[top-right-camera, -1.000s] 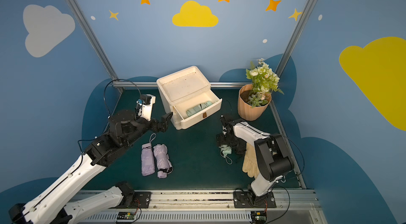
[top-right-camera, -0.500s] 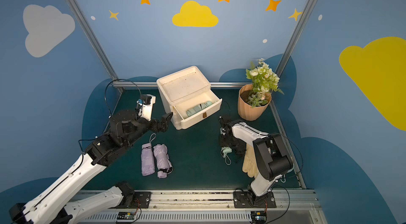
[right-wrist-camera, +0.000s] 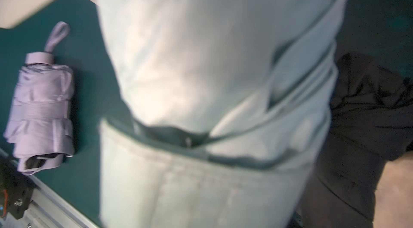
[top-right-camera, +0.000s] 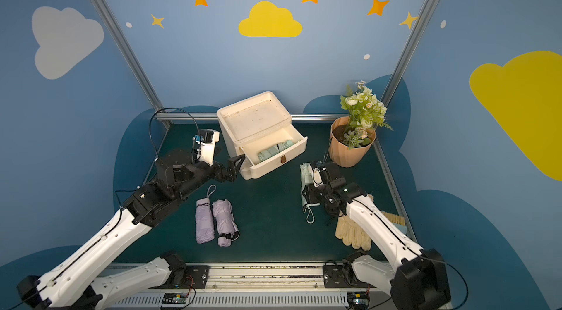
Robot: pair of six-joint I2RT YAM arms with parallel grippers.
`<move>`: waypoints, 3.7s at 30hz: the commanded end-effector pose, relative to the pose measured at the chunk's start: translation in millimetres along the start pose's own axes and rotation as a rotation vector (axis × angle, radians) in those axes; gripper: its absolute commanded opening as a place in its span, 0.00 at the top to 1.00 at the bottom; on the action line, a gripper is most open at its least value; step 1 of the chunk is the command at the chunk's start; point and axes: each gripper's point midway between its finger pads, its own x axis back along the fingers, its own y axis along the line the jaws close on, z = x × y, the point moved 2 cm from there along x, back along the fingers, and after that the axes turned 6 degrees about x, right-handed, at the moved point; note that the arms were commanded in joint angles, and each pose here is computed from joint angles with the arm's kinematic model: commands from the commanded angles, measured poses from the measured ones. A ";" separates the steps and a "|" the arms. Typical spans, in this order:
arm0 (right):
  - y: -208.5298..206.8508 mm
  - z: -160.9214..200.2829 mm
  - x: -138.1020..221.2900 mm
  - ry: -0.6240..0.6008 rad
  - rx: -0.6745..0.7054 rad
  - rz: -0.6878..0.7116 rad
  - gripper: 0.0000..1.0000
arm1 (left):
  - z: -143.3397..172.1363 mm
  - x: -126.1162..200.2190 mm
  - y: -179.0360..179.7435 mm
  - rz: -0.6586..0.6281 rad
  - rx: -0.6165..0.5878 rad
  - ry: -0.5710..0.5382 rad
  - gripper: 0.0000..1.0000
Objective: Place the umbrella in the drawer by color
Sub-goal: Pick up the umbrella from the center of the board, then place the umbrella in the drawer.
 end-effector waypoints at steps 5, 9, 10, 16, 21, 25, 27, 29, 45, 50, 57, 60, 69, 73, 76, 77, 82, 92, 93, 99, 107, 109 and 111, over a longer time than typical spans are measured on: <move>46.4 -51.8 62.2 -0.452 0.173 -0.177 0.52 | -1.6 -12.2 -38.5 0.253 0.088 -0.020 0.00; 65.3 -65.4 80.5 -0.554 0.229 -0.215 0.52 | 6.4 -24.6 -58.0 0.344 0.144 0.007 0.00; 70.3 -69.0 83.4 -0.571 0.241 -0.224 0.52 | 9.7 -28.2 -64.6 0.366 0.151 0.020 0.00; 96.0 -86.9 94.4 -0.665 0.314 -0.258 0.52 | 24.3 -44.3 -104.6 0.465 0.149 0.077 0.00; 108.3 -93.6 97.2 -0.686 0.369 -0.239 0.52 | 34.4 -58.1 -119.4 0.487 0.193 0.112 0.00; 111.9 -94.9 97.7 -0.699 0.388 -0.221 0.52 | 38.8 -63.3 -131.1 0.512 0.206 0.130 0.00; 113.6 -95.1 97.0 -0.702 0.397 -0.219 0.51 | 41.6 -65.4 -136.7 0.529 0.208 0.146 0.00; 115.0 -96.5 97.9 -0.706 0.399 -0.218 0.51 | 46.4 -68.3 -141.7 0.536 0.211 0.170 0.00; 121.0 -105.1 96.8 -0.727 0.429 -0.202 0.50 | 57.8 -74.9 -146.8 0.539 0.222 0.214 0.50; 122.8 -104.7 96.2 -0.726 0.440 -0.208 0.49 | 55.9 -74.3 -147.6 0.543 0.215 0.207 0.64; 120.9 -102.1 99.9 -0.731 0.424 -0.212 0.24 | 52.5 -71.9 -141.1 0.510 0.191 0.197 0.76; 119.0 -97.3 105.8 -0.721 0.433 -0.209 0.12 | 46.4 -69.0 -130.3 0.460 0.152 0.188 0.81; 99.9 -87.6 143.3 -0.766 0.470 -0.113 0.02 | 11.3 -50.6 -79.5 0.283 0.019 0.140 0.91; 82.3 -85.5 147.7 -0.788 0.446 -0.022 0.02 | -5.7 -45.0 -63.4 0.221 -0.069 0.116 0.92; 68.5 -82.7 143.0 -0.781 0.410 0.031 0.02 | -15.6 -46.1 -53.5 0.159 -0.174 0.129 0.94; 64.8 -81.7 140.1 -0.773 0.396 0.039 0.02 | -18.5 -48.7 -48.9 0.125 -0.215 0.141 0.94; 54.8 -77.2 115.0 -0.704 0.305 -0.001 0.02 | -23.1 -72.7 -34.9 0.022 -0.372 0.245 0.95; 35.9 -69.1 65.0 -0.582 0.130 -0.115 0.02 | -41.0 -129.5 -42.7 0.007 -0.523 0.300 0.95; 34.6 -67.6 62.1 -0.576 0.128 -0.115 0.02 | -42.8 -134.3 -44.8 0.016 -0.523 0.299 0.95; 24.7 -60.0 52.4 -0.555 0.104 -0.097 0.02 | -47.0 -160.6 -54.5 0.049 -0.539 0.286 0.95; 13.8 -53.4 47.5 -0.542 0.076 -0.075 0.02 | -38.9 -183.7 -59.1 0.074 -0.538 0.321 0.96; 12.8 -52.5 46.8 -0.542 0.071 -0.075 0.02 | -29.6 -187.4 -56.4 0.073 -0.543 0.349 0.96; 11.9 -51.5 45.3 -0.536 0.069 -0.077 0.02 | -21.8 -190.5 -53.1 0.066 -0.552 0.375 0.97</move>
